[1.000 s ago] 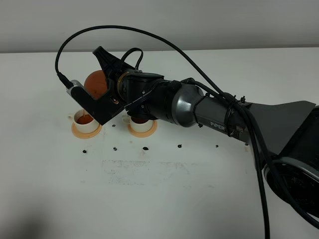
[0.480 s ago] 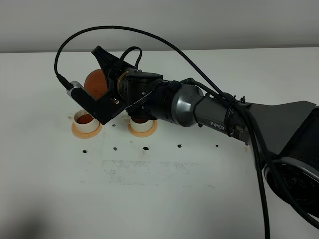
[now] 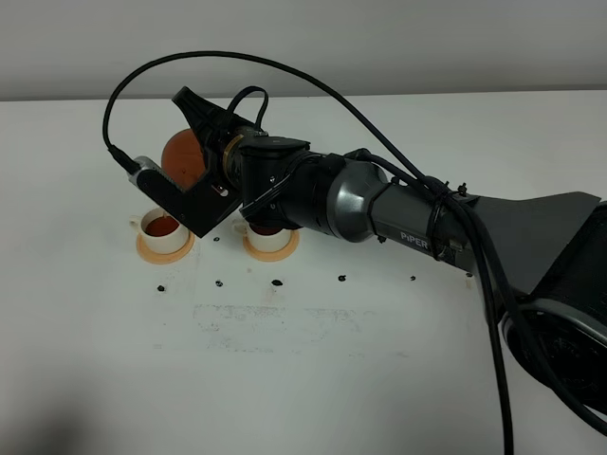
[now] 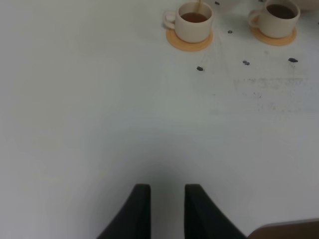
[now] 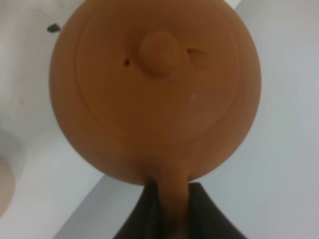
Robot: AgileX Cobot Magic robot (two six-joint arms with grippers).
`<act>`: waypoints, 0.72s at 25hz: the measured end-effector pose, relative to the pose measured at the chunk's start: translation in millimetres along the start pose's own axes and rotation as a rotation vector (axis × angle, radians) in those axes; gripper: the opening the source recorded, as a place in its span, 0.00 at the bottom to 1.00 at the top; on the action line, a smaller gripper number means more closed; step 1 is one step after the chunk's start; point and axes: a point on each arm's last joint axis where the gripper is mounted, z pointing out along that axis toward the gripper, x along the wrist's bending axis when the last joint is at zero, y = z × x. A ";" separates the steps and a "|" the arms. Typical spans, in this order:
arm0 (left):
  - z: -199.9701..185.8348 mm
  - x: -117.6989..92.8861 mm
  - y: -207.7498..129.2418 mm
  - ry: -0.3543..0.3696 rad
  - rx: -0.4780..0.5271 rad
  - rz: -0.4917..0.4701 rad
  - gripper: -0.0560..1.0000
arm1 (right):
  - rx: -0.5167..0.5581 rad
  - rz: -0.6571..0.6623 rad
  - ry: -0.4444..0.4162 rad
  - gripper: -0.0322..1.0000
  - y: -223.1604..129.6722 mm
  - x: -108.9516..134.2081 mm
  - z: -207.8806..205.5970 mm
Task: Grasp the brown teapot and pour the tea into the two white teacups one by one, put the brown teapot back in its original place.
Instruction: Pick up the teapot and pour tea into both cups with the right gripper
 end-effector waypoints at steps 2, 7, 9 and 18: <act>0.0 0.0 0.0 0.000 0.000 0.000 0.20 | 0.001 -0.002 -0.001 0.11 -0.1 -0.1 0.0; 0.0 0.0 0.0 0.000 0.000 0.000 0.20 | 0.000 -0.006 -0.002 0.11 0.0 -0.2 0.0; 0.0 0.0 0.0 0.000 0.000 0.000 0.20 | -0.001 -0.007 -0.004 0.11 0.1 -0.4 0.0; 0.0 0.0 0.0 0.000 0.000 0.000 0.20 | -0.003 -0.011 -0.008 0.11 0.3 -0.8 0.0</act>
